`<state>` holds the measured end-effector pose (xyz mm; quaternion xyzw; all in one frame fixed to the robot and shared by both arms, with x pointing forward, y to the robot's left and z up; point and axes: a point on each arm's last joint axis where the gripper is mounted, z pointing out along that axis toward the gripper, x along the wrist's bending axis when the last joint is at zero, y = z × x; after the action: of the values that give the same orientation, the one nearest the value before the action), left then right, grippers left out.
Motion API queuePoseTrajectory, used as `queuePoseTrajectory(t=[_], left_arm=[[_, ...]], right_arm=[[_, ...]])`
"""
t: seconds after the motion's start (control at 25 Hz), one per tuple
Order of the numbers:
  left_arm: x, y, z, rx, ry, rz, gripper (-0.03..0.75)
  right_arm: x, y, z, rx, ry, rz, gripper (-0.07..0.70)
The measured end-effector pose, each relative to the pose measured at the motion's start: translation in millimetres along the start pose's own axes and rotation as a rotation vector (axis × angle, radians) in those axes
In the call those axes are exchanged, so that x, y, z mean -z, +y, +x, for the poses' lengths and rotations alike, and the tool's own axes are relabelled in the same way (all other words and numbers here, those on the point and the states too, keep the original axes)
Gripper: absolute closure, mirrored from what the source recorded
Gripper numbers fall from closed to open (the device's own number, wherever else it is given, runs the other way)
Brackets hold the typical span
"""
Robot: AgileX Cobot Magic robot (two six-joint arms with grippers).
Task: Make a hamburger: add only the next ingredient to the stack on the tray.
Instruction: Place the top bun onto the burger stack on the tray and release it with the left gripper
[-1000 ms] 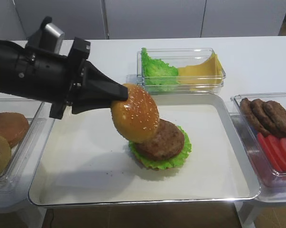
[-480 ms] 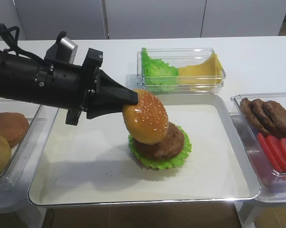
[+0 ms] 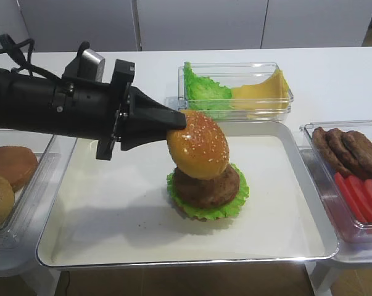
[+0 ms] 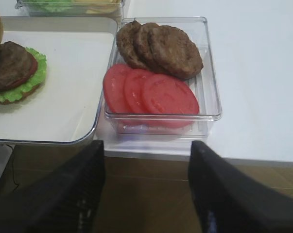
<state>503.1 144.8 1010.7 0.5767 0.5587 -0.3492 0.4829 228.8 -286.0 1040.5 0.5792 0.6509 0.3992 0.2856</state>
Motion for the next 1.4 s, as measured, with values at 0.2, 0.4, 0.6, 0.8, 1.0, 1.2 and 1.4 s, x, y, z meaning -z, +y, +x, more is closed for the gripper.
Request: queuePoseTrajectory(t=[0.2, 0.4, 0.6, 0.8, 1.0, 1.2, 1.4], left_arm=[[-0.6, 1.9, -1.6, 0.007, -0.030, -0.017, 0.623], [-15.1, -0.8, 9.9, 0.034, -0.023, 0.023, 0.623], [-25.1, -1.6, 14.7, 0.043, -0.040, 0.027, 0.623], [-25.5, -1.2, 15.4, 0.037, -0.042, 0.024, 0.623], [-26.3, -1.8, 17.7, 0.033, -0.035, 0.035, 0.623], [-28.6, -1.9, 22.7, 0.053, -0.033, 0.048, 0.623], [-28.6, -1.8, 23.0, 0.054, -0.030, 0.046, 0.623]], right_arm=[[0.0, 0.0, 0.0, 0.000, 0.000, 0.000, 0.200], [0.0, 0.0, 0.0, 0.001, 0.000, 0.000, 0.200], [0.0, 0.0, 0.0, 0.001, 0.000, 0.000, 0.200], [0.0, 0.0, 0.0, 0.001, 0.000, 0.000, 0.200], [0.0, 0.0, 0.0, 0.001, 0.000, 0.000, 0.200], [0.0, 0.0, 0.0, 0.001, 0.000, 0.000, 0.200], [0.0, 0.0, 0.0, 0.001, 0.000, 0.000, 0.200]])
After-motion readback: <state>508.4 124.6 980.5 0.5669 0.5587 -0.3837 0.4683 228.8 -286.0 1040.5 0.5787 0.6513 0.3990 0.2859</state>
